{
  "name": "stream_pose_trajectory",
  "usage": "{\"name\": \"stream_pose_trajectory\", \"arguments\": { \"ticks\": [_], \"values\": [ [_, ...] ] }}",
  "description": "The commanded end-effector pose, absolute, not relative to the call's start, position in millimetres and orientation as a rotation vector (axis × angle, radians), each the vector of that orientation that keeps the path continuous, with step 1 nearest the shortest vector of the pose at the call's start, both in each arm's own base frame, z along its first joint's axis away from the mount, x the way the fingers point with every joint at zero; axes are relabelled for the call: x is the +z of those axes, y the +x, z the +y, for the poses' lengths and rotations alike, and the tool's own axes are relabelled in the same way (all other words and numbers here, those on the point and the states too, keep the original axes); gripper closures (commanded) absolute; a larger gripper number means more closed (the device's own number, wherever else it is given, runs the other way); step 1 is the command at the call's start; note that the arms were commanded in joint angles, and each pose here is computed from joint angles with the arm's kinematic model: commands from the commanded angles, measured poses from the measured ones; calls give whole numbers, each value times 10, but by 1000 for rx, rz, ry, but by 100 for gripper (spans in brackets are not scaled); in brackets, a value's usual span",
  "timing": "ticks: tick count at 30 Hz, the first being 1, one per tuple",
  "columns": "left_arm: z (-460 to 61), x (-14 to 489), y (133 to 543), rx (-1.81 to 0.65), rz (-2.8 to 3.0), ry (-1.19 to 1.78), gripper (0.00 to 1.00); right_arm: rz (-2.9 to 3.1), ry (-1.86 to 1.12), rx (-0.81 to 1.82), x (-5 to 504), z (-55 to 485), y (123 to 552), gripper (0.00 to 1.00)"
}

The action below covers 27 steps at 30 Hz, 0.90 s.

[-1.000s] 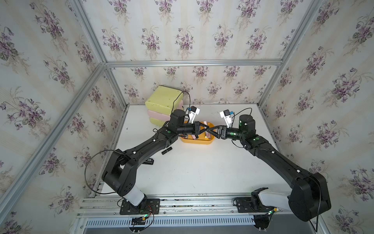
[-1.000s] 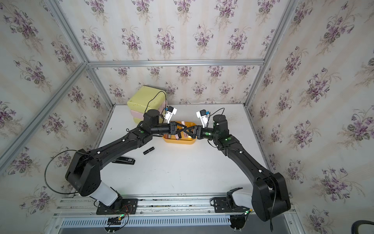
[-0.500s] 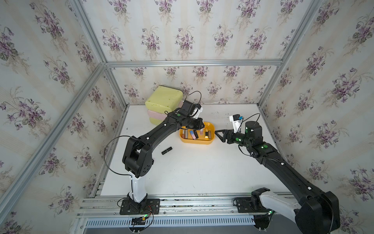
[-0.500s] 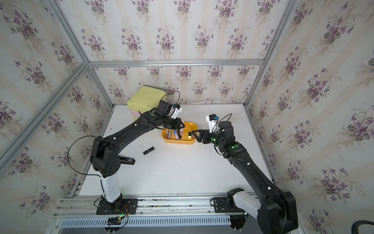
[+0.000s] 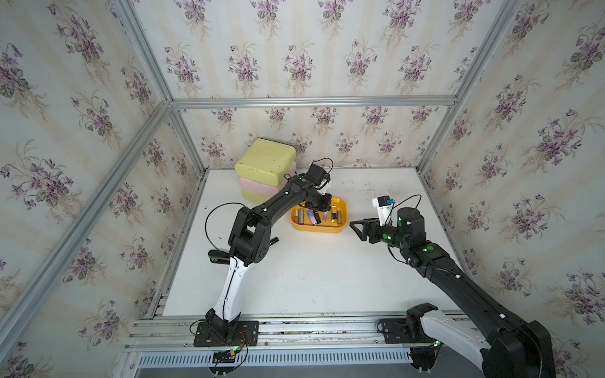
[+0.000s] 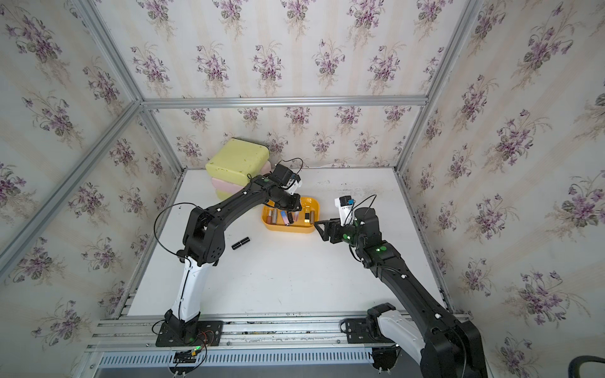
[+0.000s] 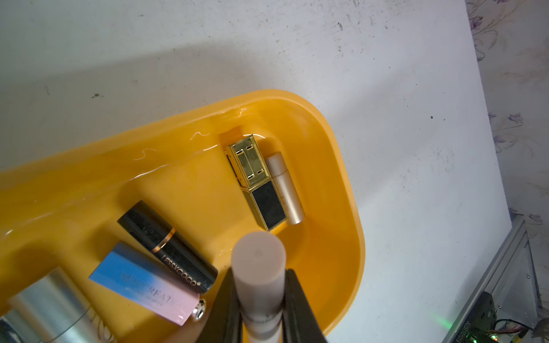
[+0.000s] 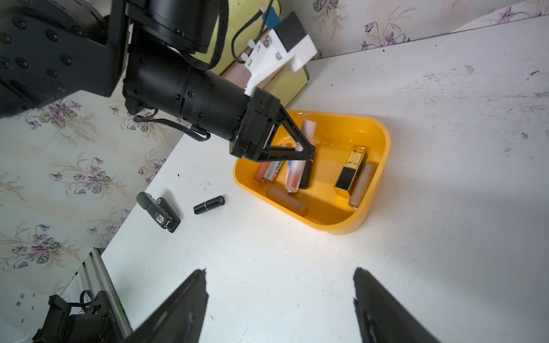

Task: Put the lipstick into the storage box
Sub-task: Place the lipstick in the storage box.

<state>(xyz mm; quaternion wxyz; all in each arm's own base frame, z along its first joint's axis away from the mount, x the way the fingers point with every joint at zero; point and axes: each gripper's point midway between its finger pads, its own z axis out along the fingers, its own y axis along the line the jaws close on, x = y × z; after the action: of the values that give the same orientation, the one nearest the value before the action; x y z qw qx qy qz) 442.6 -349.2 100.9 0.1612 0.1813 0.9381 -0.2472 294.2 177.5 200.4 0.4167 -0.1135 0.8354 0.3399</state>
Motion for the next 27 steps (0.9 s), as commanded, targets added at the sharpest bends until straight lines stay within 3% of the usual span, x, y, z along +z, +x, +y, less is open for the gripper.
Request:
{"name": "stream_pose_trajectory", "arguments": {
  "ticks": [1,4,15,21,27],
  "values": [
    [-3507,925,4454,-740,2698,489,91,2129,-301,882,1994,1826,2950,20],
    [-3518,821,4479,-770,2716,460,91,2157,-313,913,1954,1871,2938,15],
    [-3587,633,4597,-864,2734,379,86,2153,-326,948,1964,1906,2901,15],
    [-3669,513,4646,-918,2751,344,80,2152,-328,953,1976,1912,2892,15],
    [-3670,426,4665,-935,2765,313,63,2156,-327,950,1970,1905,2879,15]
  ]
}}
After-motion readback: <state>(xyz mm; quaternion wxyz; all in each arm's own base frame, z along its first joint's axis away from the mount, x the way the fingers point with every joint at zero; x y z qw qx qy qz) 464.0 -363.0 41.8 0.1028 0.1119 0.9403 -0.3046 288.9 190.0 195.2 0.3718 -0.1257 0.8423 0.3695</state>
